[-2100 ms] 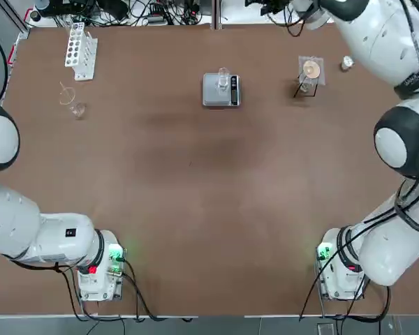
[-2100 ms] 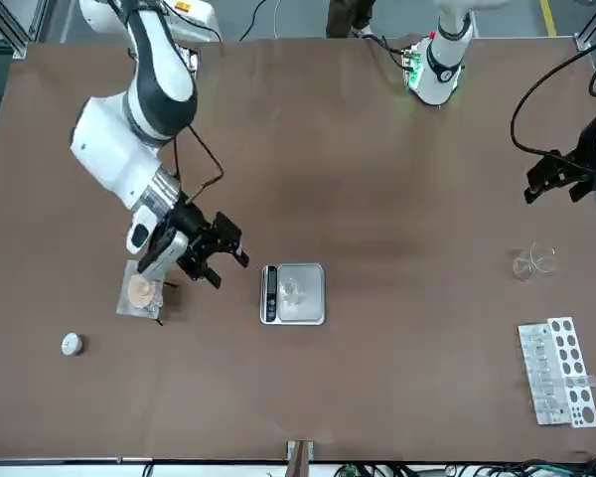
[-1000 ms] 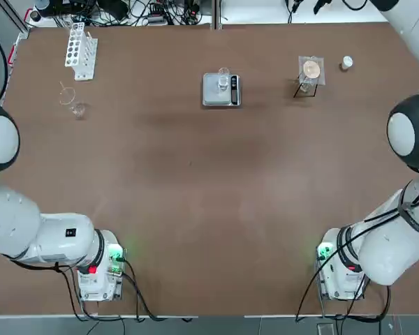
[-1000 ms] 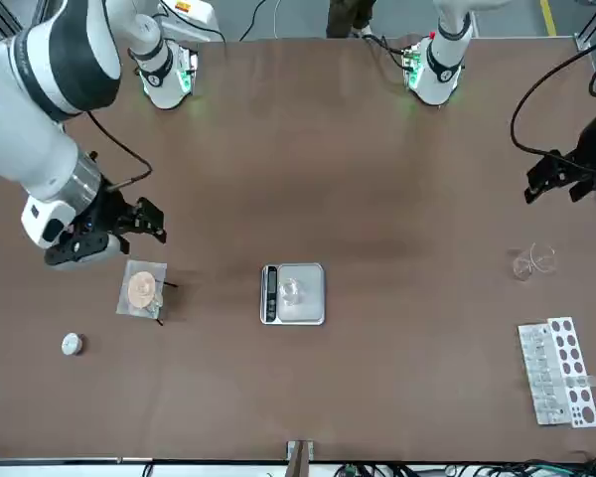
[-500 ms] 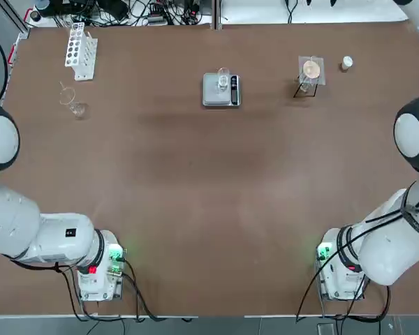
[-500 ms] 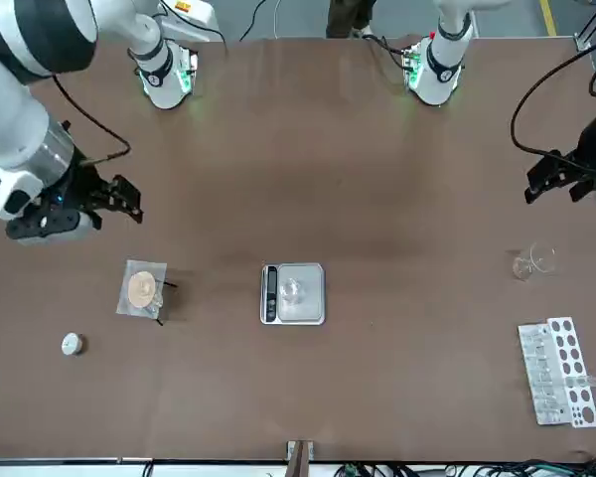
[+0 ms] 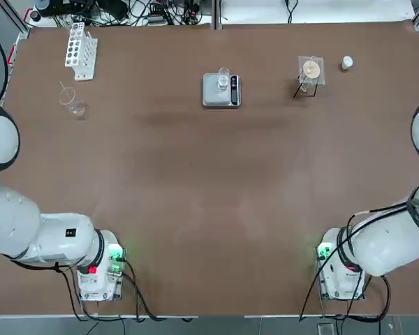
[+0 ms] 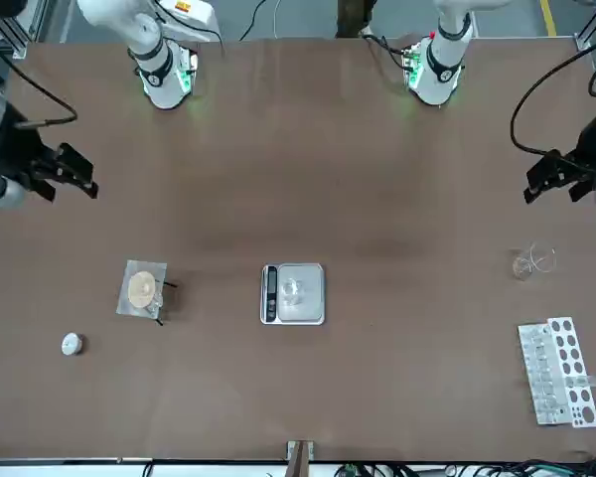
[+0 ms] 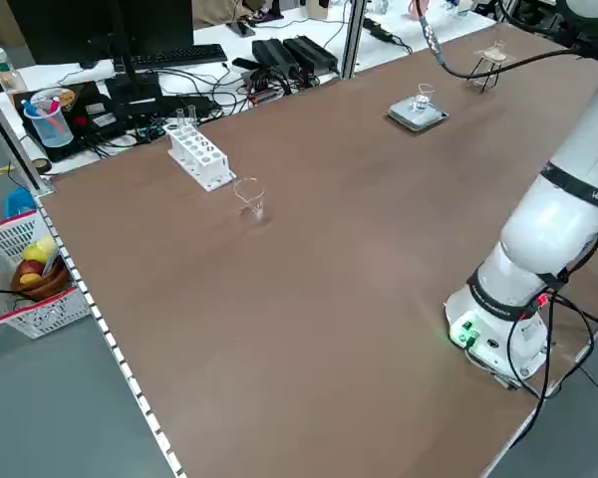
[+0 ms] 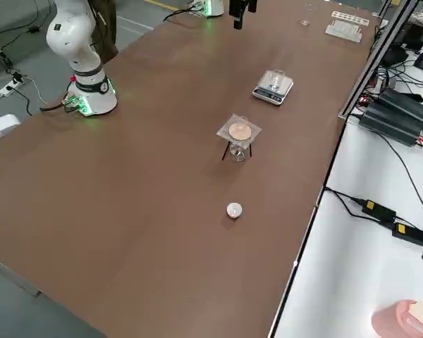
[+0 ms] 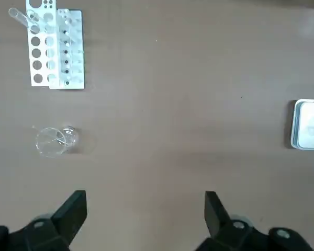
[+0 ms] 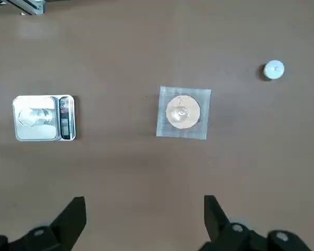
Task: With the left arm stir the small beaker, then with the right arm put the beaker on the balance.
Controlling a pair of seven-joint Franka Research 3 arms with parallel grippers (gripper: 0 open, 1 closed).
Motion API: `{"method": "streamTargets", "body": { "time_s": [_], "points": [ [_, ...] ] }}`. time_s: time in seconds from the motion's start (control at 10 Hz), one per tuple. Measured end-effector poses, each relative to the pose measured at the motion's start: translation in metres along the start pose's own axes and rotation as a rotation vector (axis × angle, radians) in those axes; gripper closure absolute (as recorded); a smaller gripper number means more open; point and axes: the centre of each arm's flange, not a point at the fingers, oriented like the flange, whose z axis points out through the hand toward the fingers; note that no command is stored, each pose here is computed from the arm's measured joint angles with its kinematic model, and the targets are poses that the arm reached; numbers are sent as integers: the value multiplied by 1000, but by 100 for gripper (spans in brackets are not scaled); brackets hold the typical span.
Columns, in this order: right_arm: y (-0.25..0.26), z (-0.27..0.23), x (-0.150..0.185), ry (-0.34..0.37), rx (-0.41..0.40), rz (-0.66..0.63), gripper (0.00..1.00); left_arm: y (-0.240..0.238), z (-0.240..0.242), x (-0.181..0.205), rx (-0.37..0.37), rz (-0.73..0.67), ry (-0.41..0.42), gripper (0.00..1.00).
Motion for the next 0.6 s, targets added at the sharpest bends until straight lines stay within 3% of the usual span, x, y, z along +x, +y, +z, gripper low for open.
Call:
{"method": "streamTargets", "body": {
  "time_s": [0.3, 0.6],
  "points": [
    [21, -18, -18, 14, -56, 11, 0, -1, 0, 0, 0, -1, 1, 0],
    [55, -39, -37, 40, -63, 63, 0, 2, -4, 0, -1, 3, 8, 0]
  ]
}}
